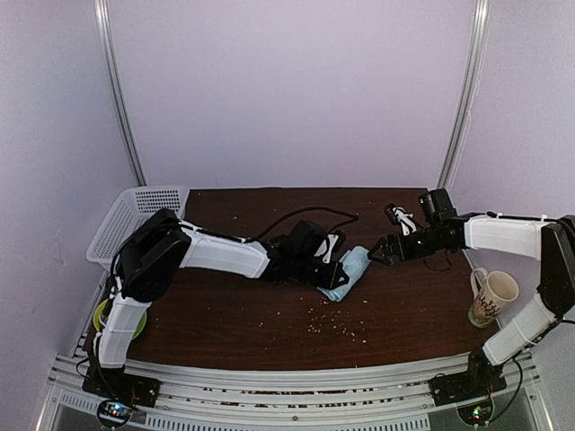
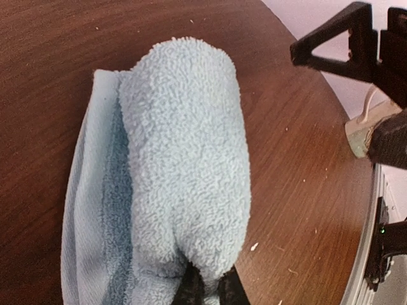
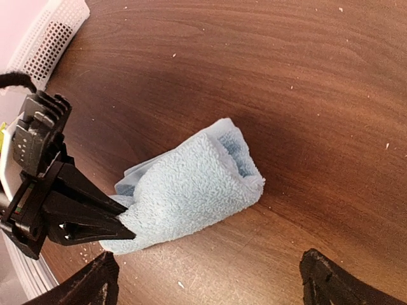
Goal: Roll the towels
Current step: Move the towel to the center of the board, then pick up the towel from the center of the board.
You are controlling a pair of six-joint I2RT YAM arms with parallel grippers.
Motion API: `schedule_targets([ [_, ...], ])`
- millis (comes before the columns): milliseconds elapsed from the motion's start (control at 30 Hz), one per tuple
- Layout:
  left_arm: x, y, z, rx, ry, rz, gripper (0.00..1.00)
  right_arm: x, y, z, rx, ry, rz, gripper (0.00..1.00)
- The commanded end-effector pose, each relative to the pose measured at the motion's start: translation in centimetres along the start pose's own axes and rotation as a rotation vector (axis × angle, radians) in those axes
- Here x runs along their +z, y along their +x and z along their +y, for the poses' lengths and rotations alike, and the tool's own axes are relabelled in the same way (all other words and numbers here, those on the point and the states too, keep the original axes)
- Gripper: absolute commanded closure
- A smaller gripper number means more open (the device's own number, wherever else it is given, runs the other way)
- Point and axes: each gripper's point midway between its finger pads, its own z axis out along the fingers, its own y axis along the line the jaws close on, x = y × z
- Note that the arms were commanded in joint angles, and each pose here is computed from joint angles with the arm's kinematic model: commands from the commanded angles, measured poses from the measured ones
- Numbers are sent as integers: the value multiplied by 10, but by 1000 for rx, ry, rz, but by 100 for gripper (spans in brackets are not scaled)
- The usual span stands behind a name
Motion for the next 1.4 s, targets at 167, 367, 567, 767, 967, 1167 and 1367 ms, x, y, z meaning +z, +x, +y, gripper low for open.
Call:
schedule_targets([
  [167,23,-8,19,-214,21,-110,100,24,6,-3,160,-174,14,0],
  [367,24,-15,32,-273,16,-157,100,41,10,-13,237,-204,29,0],
  [567,32,-14,36,-300,30,-165,100,55,0,-17,330,-243,-16,0],
  [767,34,-19,40,-324,40,-192,100,71,2,-20,397,-279,-13,4],
  [967,35,-23,42,-337,61,-215,100,86,13,-21,454,-297,30,12],
  [1167,40,-25,44,-348,79,-217,100,99,14,-9,460,-336,58,16],
  [1367,44,-23,48,-355,90,-207,100,115,17,-4,489,-373,88,21],
])
